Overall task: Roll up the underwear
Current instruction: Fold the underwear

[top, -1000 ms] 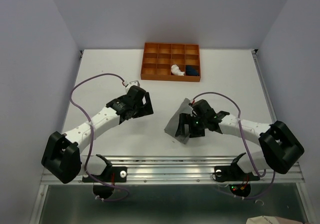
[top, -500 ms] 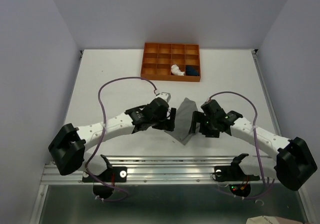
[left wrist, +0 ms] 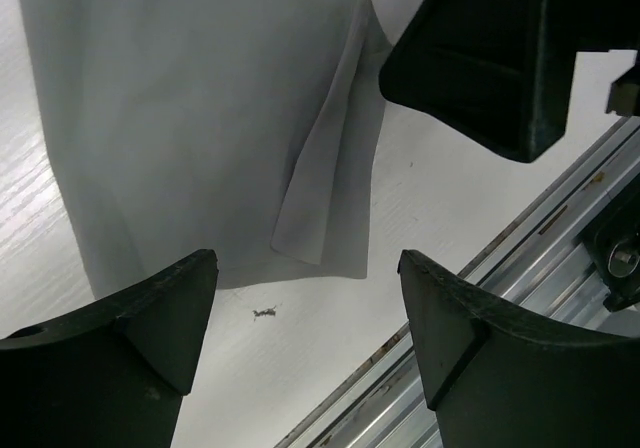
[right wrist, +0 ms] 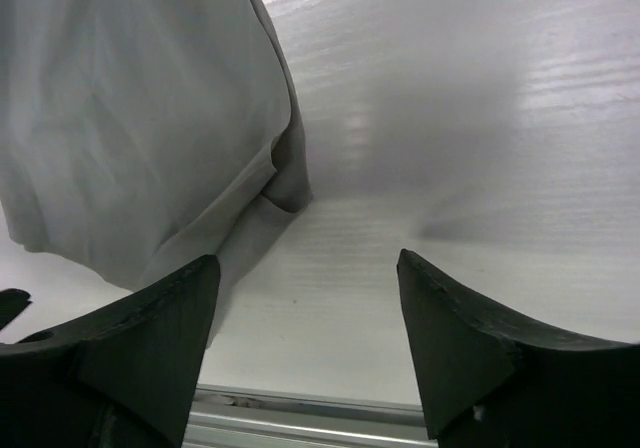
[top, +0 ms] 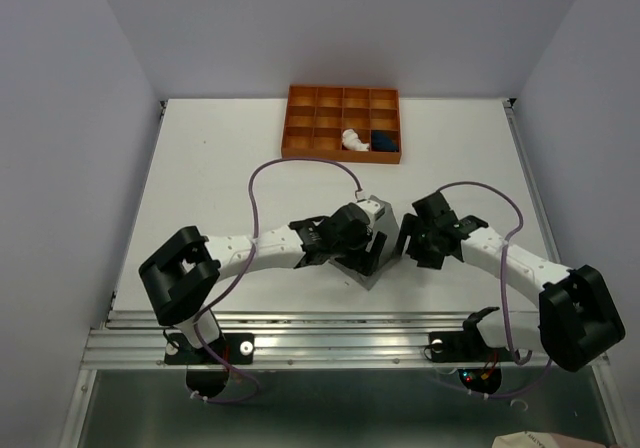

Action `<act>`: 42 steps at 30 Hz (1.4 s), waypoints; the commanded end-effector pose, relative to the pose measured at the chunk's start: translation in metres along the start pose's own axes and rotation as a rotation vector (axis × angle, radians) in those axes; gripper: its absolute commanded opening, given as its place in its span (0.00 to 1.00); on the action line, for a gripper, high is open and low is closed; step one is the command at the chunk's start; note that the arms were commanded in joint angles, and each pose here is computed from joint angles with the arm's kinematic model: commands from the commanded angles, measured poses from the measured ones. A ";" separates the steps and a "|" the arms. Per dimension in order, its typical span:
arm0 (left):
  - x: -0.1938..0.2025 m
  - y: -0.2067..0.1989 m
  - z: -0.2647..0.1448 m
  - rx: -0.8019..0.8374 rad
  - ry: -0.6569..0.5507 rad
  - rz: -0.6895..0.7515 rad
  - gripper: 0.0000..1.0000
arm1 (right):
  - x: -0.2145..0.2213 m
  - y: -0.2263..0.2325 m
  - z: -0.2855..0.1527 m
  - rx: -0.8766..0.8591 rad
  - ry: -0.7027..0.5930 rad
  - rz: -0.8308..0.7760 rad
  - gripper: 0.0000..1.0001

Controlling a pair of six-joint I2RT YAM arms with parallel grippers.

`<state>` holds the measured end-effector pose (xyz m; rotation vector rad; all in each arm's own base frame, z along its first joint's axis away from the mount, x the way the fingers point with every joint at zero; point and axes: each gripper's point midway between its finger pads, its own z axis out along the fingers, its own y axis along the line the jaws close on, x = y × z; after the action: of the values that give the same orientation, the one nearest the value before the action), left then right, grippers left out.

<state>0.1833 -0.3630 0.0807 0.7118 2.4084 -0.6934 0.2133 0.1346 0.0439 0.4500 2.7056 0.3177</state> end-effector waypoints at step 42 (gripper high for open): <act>0.025 -0.023 0.044 -0.007 0.163 0.137 0.56 | -0.011 0.017 0.039 -0.097 -0.041 0.143 0.55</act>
<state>0.1693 -0.3891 0.0277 0.9326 2.4942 -0.5496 0.2443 0.1611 0.0274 0.5893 2.6096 0.5201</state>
